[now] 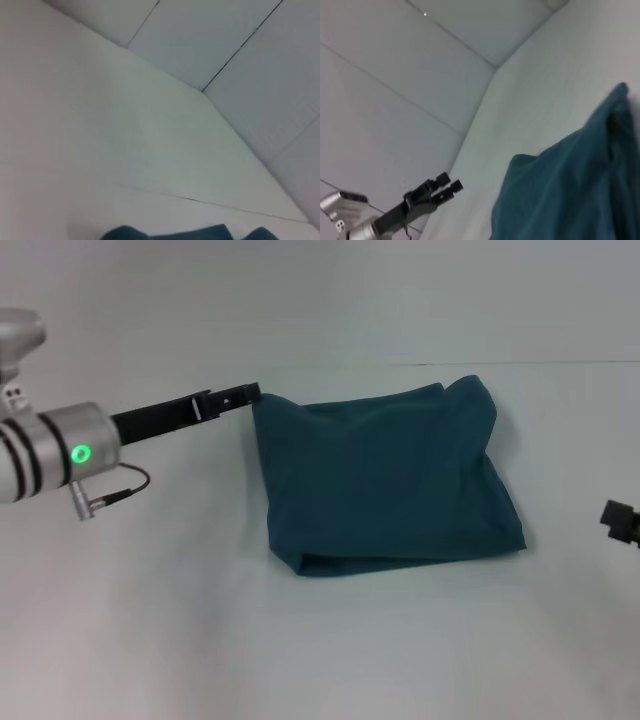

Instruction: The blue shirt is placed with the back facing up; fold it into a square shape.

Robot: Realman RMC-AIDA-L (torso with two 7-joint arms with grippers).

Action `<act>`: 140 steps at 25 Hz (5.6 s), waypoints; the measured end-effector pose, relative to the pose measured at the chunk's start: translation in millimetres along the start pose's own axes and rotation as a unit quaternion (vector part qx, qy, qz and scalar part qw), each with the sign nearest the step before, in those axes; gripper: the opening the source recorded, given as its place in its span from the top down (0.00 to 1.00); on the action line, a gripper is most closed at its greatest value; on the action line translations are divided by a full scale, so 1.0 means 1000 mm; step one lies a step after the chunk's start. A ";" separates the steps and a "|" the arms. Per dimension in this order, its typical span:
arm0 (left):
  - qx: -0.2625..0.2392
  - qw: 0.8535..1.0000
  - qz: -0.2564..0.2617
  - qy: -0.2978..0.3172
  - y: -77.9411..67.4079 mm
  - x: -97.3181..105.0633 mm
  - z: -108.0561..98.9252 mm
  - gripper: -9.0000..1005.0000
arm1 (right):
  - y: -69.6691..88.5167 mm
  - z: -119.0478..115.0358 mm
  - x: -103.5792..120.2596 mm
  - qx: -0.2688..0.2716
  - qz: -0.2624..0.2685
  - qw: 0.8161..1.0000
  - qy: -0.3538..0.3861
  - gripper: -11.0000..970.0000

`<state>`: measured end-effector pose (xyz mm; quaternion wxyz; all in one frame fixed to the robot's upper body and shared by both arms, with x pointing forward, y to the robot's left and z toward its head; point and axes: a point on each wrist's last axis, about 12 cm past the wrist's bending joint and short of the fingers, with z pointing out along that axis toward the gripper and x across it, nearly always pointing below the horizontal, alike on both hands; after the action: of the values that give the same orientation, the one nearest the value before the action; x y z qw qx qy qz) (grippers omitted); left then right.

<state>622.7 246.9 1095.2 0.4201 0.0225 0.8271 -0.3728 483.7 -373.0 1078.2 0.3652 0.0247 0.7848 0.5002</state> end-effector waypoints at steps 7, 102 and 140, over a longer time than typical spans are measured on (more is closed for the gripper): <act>-0.049 0.993 0.106 0.013 -0.024 0.001 0.049 0.15 | -0.002 -0.010 0.015 -0.014 0.002 1.000 0.011 0.07; -0.157 0.987 0.030 -0.009 0.008 0.017 0.039 0.93 | -0.005 0.018 0.005 -0.016 0.009 1.000 0.010 0.07; -0.030 0.947 -0.299 0.114 0.023 0.067 -0.042 0.34 | -0.005 0.014 -0.001 -0.011 0.014 1.000 0.015 0.07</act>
<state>559.0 271.2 1049.5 0.1923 -0.1965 0.8491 -0.4510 494.5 -365.0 1070.9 0.3466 0.0238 0.7845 0.5136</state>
